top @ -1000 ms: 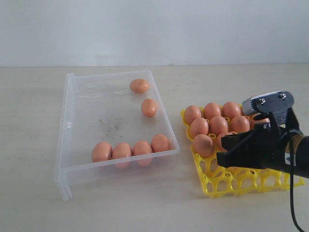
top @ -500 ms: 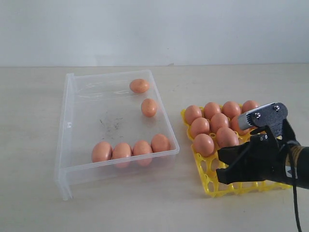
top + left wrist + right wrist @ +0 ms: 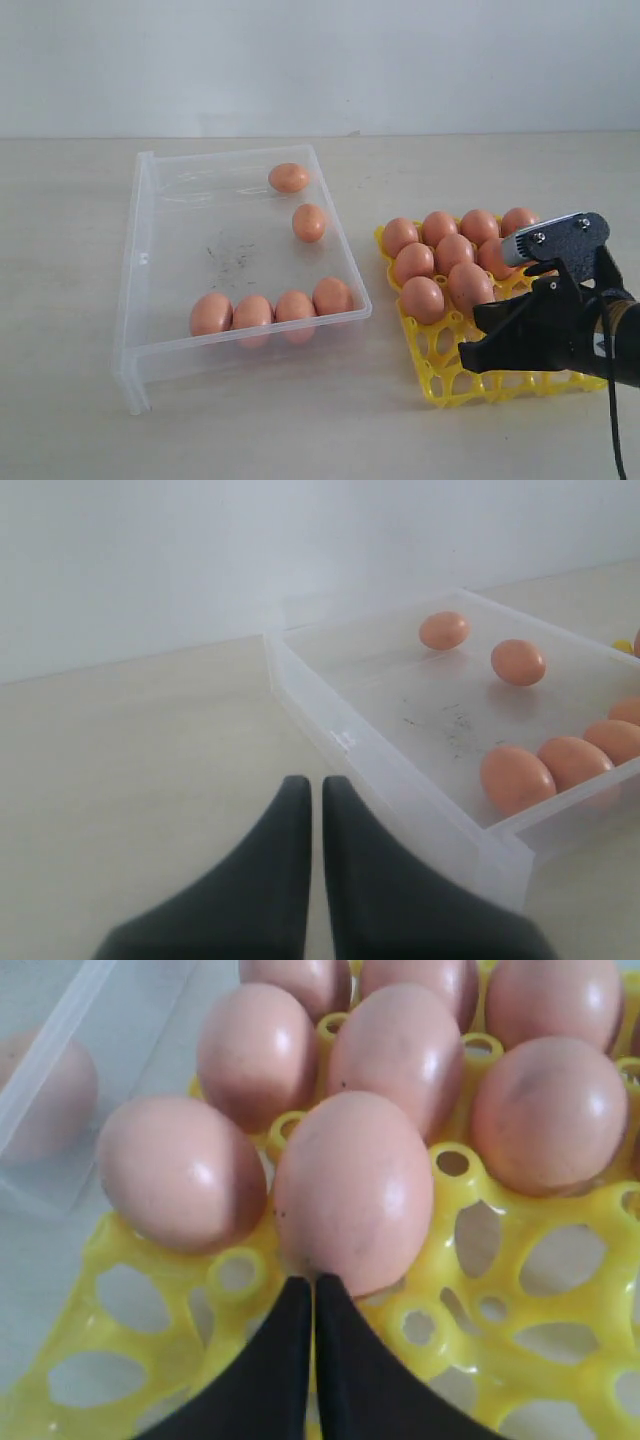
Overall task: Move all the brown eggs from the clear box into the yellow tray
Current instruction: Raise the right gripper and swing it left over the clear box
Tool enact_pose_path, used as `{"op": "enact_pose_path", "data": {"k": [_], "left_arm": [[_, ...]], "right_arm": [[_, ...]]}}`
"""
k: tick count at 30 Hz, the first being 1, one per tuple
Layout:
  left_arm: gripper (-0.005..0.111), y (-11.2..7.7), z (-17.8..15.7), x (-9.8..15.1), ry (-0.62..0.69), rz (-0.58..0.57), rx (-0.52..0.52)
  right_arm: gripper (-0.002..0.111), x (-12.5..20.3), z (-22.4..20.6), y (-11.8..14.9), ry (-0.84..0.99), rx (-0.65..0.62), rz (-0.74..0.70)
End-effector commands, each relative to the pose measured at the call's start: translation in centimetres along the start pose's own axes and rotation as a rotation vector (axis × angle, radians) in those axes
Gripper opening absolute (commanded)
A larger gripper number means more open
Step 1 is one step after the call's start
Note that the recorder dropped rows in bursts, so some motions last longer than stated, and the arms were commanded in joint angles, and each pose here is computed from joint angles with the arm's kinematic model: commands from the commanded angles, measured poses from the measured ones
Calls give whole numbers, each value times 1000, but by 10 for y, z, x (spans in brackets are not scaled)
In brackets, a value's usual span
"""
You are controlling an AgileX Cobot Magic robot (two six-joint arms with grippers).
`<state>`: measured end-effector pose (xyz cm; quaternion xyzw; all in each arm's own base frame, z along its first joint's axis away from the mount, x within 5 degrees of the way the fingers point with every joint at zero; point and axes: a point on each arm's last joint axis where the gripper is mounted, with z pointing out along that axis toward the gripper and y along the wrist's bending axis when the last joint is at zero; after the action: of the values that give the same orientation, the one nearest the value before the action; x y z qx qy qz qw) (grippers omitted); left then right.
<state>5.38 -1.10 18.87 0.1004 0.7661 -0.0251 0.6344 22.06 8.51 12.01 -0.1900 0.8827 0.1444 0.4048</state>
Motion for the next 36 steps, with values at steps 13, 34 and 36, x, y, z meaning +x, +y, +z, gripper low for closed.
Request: {"op": "enact_pose_path", "data": {"k": [13, 34, 36], "left_arm": [[4, 0, 0, 1, -2, 3, 5], [4, 0, 0, 1, -2, 3, 5], [4, 0, 0, 1, -2, 3, 5]], "right_arm": [[0, -40, -130, 75, -823, -519, -519], [0, -39, -158, 90, -955, -595, -704], [0, -41, -158, 90, -946, -608, -643]]}}
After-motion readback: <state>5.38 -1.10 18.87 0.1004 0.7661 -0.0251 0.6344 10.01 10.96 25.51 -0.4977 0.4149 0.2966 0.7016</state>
